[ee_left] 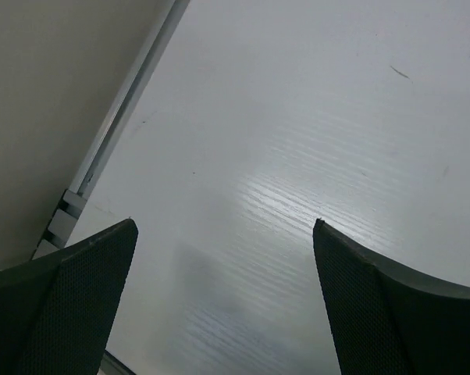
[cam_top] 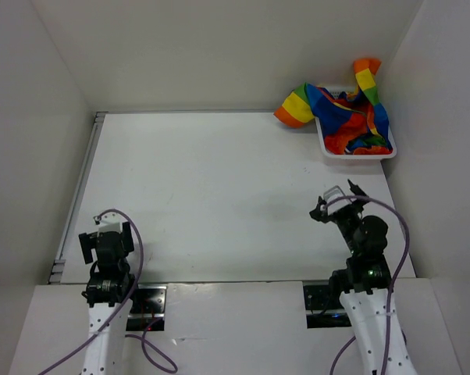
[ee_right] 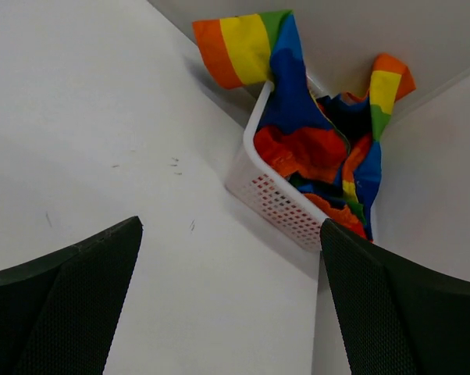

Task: Fold and stack the shorts
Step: Grab the shorts from the pile

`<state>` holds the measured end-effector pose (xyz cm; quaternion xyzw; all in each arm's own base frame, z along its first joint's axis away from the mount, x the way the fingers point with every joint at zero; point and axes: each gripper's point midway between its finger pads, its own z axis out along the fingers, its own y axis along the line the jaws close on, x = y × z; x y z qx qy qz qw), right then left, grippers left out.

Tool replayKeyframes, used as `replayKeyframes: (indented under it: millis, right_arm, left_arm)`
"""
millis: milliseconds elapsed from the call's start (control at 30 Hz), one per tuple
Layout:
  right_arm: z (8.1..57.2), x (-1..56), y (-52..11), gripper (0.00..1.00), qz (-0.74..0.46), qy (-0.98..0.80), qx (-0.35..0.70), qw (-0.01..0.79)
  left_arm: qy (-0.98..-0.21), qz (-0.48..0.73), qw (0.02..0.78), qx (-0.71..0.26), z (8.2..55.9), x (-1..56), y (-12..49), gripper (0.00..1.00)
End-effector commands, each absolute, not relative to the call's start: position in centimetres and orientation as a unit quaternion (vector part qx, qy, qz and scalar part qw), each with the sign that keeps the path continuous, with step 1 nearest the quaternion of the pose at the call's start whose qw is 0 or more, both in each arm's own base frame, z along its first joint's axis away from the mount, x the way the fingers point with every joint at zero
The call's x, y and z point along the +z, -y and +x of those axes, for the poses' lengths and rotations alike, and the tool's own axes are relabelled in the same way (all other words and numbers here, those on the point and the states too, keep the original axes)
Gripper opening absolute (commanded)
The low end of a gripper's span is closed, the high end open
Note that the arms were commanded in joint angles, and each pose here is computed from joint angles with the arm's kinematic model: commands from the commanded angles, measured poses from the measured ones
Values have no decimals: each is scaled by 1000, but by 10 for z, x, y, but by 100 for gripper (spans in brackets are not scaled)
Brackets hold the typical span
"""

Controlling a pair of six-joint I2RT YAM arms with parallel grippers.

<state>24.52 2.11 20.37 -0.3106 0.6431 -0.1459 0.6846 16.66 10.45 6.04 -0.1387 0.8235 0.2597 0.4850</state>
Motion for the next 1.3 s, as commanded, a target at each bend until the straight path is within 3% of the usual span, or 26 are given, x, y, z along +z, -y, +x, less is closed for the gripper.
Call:
replayKeyframes:
  millis: [0,100,200,267,300,367,400,467,500,600,633,767,867,1067,1267]
  right_arm:
    - [264,300,-22,100,-277,-591,-157,741]
    - [313,334,-15,100,-217,-655,-128,712]
    - [342,345,-22,100,-183,-688,-101,695]
    - [358,341,-13,100,-138,-717,-116,674]
    - [363,343,-12,100,-105,-733,-101,665]
    - [379,322,-9,100,-68,-765,-94,633]
    - [383,318,-11,100,-58,-774,-84,625]
    - [393,311,-19,100,-24,-793,-48,607]
    - [404,293,-22,100,-13,-813,-40,581]
    - [427,278,-25,87,32,-836,-17,547]
    - [434,284,-22,75,46,-835,-8,548]
    - [470,261,12,56,171,-841,21,513]
    - [498,235,35,64,228,-844,32,485]
    - [541,198,73,80,292,-830,-43,473]
    - [572,169,85,82,312,-829,-58,460]
  left_arm:
    - [-771,-161,561,255,184,107,-107,100]
    - [-694,-178,657,234,196,188,-105,100]
    - [-697,-126,682,179,221,246,-82,100]
    - [-722,-122,657,181,240,263,-84,100]
    - [-780,-110,587,186,263,236,-86,100]
    - [-799,-88,574,157,288,265,-78,100]
    - [-845,-67,512,136,299,234,-71,100]
    - [-869,-24,488,74,317,234,-44,100]
    - [-902,-5,429,52,321,204,-32,100]
    - [-934,32,355,-5,331,173,-3,100]
    - [-935,50,351,-27,334,171,12,100]
    - [-940,79,325,-59,355,159,37,100]
    - [-939,87,329,-53,378,158,44,100]
    - [-942,96,318,-52,405,149,53,100]
    - [-949,94,297,-48,418,132,53,100]
